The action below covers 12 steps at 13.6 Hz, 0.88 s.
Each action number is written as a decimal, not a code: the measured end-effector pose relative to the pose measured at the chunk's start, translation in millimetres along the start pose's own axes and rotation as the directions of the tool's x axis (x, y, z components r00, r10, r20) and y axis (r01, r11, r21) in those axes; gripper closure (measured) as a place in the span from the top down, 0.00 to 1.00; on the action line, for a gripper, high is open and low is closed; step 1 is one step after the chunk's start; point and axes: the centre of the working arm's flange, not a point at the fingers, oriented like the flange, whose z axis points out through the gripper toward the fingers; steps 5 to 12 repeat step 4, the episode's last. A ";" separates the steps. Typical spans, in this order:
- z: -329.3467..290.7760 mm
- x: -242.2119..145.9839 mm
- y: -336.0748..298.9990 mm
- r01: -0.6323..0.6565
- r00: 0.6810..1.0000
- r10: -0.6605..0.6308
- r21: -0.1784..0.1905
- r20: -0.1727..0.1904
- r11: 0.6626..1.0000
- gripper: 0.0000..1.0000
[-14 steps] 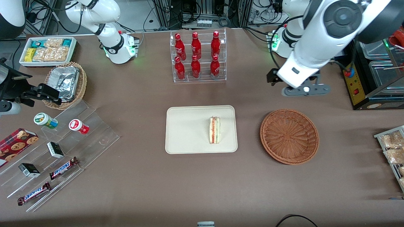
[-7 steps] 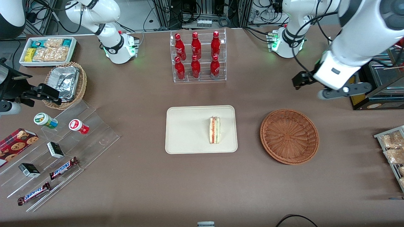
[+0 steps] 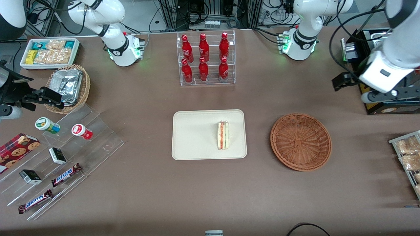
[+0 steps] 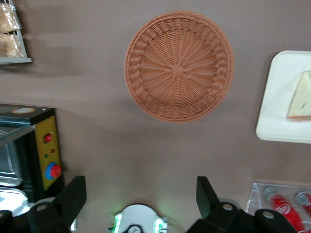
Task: Place sandwich from basket to tray
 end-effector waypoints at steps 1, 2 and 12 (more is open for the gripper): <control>1.1 0.5 -7.7 -0.014 1.000 0.014 0.002 0.008 1.000 1.00; 2.3 0.0 -11.9 -0.020 1.000 0.020 0.011 0.018 1.000 1.00; 4.3 -1.4 -14.1 -0.025 0.999 0.023 0.037 0.034 0.999 1.00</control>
